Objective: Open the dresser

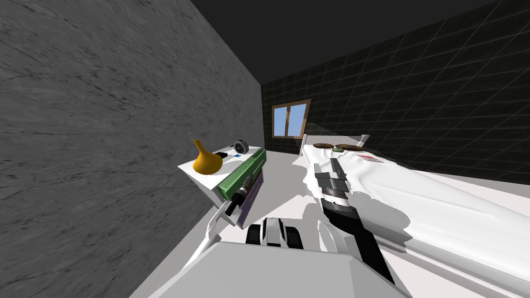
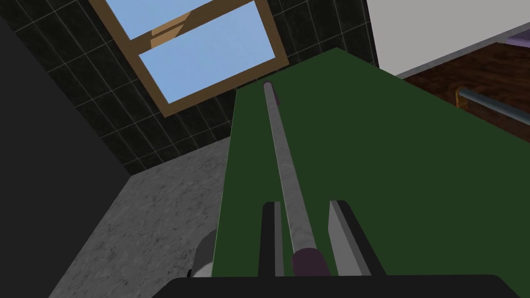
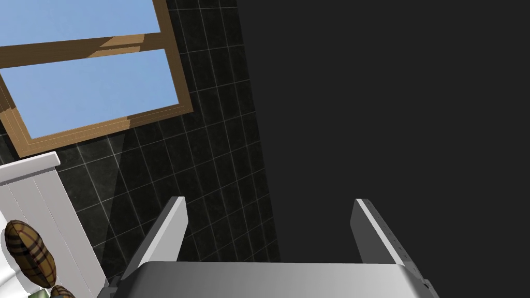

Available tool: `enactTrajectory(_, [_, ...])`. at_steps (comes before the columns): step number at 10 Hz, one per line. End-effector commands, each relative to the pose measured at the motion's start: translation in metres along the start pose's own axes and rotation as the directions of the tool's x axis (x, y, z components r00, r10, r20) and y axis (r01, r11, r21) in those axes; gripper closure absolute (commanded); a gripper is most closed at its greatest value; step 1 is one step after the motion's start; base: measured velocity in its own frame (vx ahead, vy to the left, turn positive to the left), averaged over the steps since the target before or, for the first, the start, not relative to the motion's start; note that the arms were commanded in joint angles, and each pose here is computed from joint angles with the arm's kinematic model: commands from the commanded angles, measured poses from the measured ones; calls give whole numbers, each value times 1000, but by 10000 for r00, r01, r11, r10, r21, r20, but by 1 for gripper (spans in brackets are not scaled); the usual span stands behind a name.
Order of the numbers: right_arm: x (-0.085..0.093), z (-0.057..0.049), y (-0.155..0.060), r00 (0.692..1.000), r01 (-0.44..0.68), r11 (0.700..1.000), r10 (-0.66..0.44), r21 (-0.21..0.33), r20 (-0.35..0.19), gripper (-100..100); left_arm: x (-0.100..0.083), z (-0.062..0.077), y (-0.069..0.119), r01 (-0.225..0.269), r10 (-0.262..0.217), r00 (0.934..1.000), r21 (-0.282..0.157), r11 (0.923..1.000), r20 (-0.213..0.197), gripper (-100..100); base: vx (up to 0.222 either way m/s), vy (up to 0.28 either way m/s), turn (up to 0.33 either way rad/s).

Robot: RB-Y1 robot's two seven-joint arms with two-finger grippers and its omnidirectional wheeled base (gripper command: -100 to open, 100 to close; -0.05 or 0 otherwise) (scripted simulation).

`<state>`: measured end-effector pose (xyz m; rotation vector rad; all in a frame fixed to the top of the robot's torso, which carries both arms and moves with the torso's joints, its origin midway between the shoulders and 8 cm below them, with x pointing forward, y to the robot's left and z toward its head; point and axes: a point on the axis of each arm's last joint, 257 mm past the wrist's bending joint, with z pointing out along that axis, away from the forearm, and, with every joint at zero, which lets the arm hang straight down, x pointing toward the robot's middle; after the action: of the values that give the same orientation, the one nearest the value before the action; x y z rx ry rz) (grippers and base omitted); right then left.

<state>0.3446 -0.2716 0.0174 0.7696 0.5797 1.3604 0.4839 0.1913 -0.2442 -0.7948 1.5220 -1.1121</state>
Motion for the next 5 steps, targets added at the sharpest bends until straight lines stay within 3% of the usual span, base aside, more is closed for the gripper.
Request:
enactTrajectory(1, [0, 0, 0, 10000, 0, 10000, 0, -1, -1, 0, 12, -3, -16, -37, 41, 9999, 278, 9996, -135, 100, -28, -132, 79])
enactTrajectory(4, [0, 0, 0, 10000, 1, 10000, -1, 0, -1, 0, 22, -5, -25, -47, 57, 9997, 432, 9991, -238, 100, -9, -116, 60])
enactTrajectory(5, [0, 0, 0, 10000, 1, 10000, -1, 0, -1, 0, 23, -6, -11, -18, 22, 9997, 141, 9999, -255, 100, -8, -41, -4])
